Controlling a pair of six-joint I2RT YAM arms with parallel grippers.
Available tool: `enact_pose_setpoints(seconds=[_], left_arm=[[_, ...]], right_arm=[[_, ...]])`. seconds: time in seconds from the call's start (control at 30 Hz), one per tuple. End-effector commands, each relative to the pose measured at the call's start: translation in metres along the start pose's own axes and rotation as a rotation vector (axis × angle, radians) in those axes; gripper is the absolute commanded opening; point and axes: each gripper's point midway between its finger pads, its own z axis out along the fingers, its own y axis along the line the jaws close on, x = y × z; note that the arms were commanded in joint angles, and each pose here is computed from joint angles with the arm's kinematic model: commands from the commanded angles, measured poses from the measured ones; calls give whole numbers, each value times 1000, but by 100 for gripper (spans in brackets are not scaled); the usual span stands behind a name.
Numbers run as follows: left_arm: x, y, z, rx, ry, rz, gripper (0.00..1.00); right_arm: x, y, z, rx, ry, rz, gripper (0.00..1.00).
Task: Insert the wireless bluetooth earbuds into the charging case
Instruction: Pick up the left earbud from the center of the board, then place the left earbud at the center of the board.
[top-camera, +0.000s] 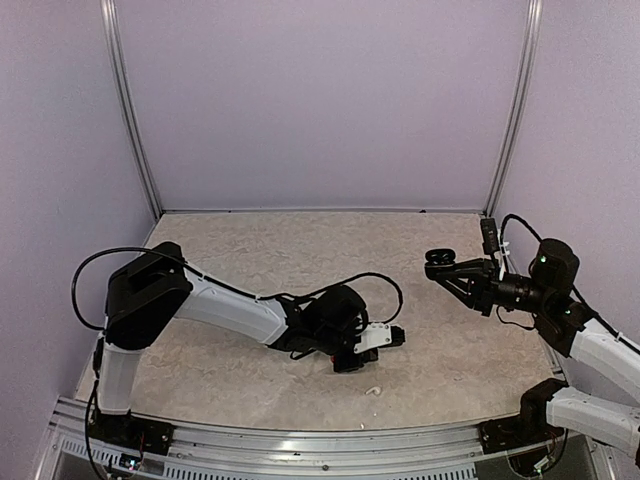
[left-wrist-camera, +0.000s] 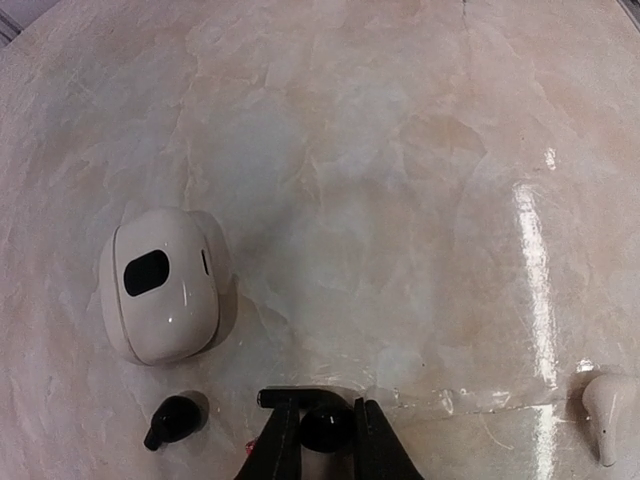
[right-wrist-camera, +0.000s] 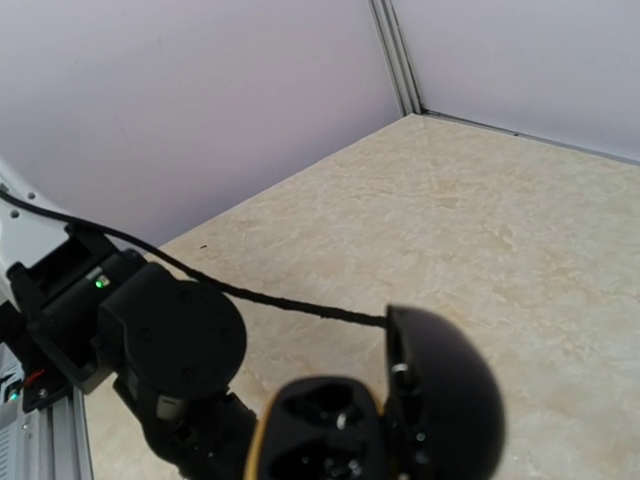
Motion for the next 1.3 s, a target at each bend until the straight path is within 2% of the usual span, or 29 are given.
enact_pose_setpoints(seconds=[0.0, 0.3, 0.5, 0.6, 0.83, 0.97, 1.17, 1.27], left_arm=[[-5, 4, -18, -1, 3, 0, 19], [-27, 16, -55, 18, -158, -126, 18], [-7, 34, -85, -41, -178, -342, 18], [14, 48, -106, -112, -178, -505, 16], [89, 85, -149, -377, -63, -1031, 16], [123, 83, -163, -470, -25, -1312, 16], [166, 76, -160, -525, 99, -1572, 17], [175, 73, -156, -538, 129, -1650, 19]], right_arm=[[-1, 1, -3, -2, -8, -14, 0], [-1, 1, -3, -11, -13, -11, 0], [0, 2, -3, -15, -13, -10, 0], [0, 2, -3, -16, -16, -8, 0], [-2, 2, -2, -27, -22, -3, 0], [-2, 3, -1, -34, -25, -2, 0], [-3, 3, -1, -34, -27, -3, 0], [-4, 3, -2, -32, -30, -7, 0]])
